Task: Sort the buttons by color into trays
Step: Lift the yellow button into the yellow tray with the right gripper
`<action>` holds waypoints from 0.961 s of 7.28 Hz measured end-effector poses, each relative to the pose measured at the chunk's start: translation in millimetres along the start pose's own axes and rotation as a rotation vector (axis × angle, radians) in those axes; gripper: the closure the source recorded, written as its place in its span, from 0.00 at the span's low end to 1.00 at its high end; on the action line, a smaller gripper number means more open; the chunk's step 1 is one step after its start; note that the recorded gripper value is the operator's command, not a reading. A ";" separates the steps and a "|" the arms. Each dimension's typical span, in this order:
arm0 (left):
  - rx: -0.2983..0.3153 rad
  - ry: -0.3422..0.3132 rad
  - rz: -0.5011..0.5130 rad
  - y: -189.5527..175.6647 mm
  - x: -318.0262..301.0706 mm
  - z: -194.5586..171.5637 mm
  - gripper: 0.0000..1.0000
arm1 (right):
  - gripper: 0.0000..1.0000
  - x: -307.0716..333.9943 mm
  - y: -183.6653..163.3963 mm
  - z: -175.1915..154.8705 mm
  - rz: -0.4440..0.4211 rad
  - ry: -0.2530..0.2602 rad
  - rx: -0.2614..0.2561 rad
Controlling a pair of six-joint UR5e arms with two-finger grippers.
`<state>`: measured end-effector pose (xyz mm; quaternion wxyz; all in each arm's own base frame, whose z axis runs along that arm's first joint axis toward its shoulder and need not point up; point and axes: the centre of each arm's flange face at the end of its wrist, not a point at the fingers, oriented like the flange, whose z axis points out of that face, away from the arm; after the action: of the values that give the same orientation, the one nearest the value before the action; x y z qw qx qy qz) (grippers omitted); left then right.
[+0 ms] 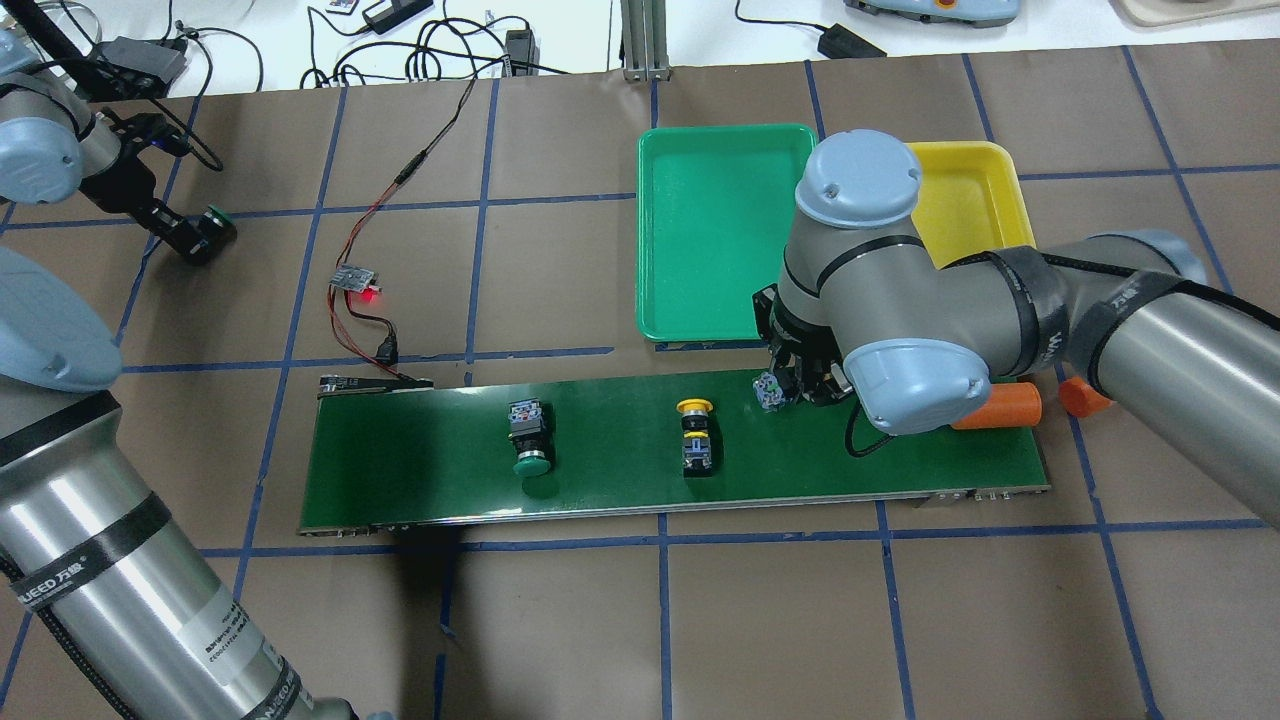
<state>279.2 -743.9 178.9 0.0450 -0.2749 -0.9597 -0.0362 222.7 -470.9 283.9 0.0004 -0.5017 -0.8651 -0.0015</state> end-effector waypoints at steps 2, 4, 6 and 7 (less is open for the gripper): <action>-0.031 0.046 -0.050 -7.7 35.3 -31.1 1.00 | 1.00 -12.3 -63.2 -31.9 -0.061 -0.054 0.065; -0.072 0.080 -0.149 -17.9 123.9 -63.7 1.00 | 0.87 -22.2 -166.7 -35.2 -0.117 -0.068 0.095; -0.112 0.092 -0.291 -6.0 239.5 -80.7 1.00 | 0.00 -61.8 -241.7 -0.7 -0.150 -0.075 0.119; -0.129 0.085 -0.346 -1.8 296.4 -85.4 1.00 | 0.00 -74.8 -256.3 14.5 -0.164 -0.077 0.126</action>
<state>33.5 -598.1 295.1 0.0607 -0.1064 -0.9856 -0.1165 37.4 -663.1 268.7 -0.0014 -0.4278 -0.9010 0.0718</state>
